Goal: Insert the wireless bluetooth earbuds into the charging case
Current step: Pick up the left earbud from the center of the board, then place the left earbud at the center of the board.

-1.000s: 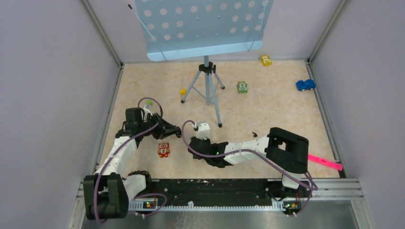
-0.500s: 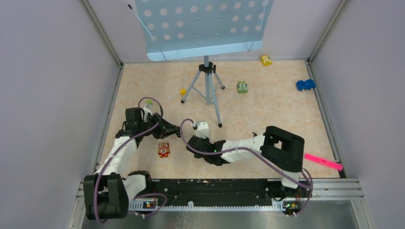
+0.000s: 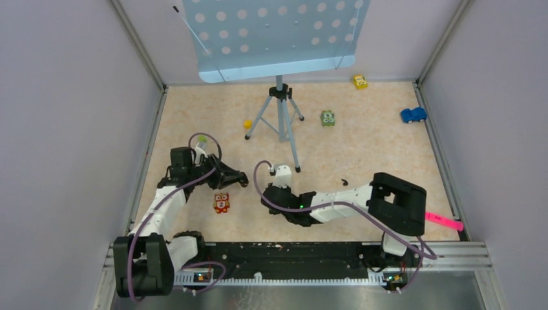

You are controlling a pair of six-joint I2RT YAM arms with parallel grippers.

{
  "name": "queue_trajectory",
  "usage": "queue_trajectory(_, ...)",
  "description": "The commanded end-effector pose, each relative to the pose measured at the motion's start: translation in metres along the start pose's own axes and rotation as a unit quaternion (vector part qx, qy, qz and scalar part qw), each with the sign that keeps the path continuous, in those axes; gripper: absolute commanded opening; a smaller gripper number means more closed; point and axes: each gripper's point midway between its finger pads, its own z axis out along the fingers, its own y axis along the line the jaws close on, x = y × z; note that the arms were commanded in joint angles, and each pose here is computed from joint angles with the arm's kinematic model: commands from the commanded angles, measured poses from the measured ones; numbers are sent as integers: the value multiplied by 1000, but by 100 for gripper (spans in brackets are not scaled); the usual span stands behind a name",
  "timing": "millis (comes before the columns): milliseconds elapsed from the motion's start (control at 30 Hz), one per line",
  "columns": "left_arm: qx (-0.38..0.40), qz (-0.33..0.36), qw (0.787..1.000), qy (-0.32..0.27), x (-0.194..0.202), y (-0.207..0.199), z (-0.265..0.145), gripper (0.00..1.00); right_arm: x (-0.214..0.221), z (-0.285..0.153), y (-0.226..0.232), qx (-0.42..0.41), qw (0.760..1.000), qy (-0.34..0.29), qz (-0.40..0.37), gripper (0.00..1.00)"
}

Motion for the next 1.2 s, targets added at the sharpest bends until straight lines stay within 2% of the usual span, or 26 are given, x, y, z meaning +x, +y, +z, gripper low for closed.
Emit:
queue_trajectory(0, 30, 1, 999, 15, 7, -2, 3, 0, -40, -28, -8, -19, 995, -74, 60, 0)
queue_trajectory(200, 36, 11, 999, 37, 18, -2, 10, 0, -55, -55, -44, 19, 990, -112, 86, 0)
queue_trajectory(333, 41, 45, 995, 80, 45, -13, 25, 0, -55, -72, -78, 67, 985, -124, 96, 0)
queue_trajectory(467, 85, 62, 986, 126, 76, -28, 40, 0, -41, -83, -123, 124, 977, -128, 118, 0)
queue_trajectory(600, 81, 73, 983, 147, 88, -33, 51, 0, -19, -87, -162, 172, 965, -108, 168, 0)
queue_trajectory(867, 82, 85, 981, 153, 91, -39, 55, 0, -9, -77, -176, 201, 952, -94, 210, 0)
queue_trajectory(900, 81, 86, 981, 154, 91, -39, 55, 0, -8, -76, -175, 203, 951, -95, 213, 3)
queue_trajectory(967, 79, 87, 981, 156, 92, -38, 55, 0, -7, -73, -174, 203, 951, -92, 214, 18)
queue_trajectory(1000, 79, 86, 981, 156, 92, -37, 55, 0, -6, -72, -172, 200, 952, -90, 214, 21)
queue_trajectory(1167, 78, 86, 981, 156, 92, -36, 55, 0, -9, -68, -164, 180, 955, -91, 216, 24)
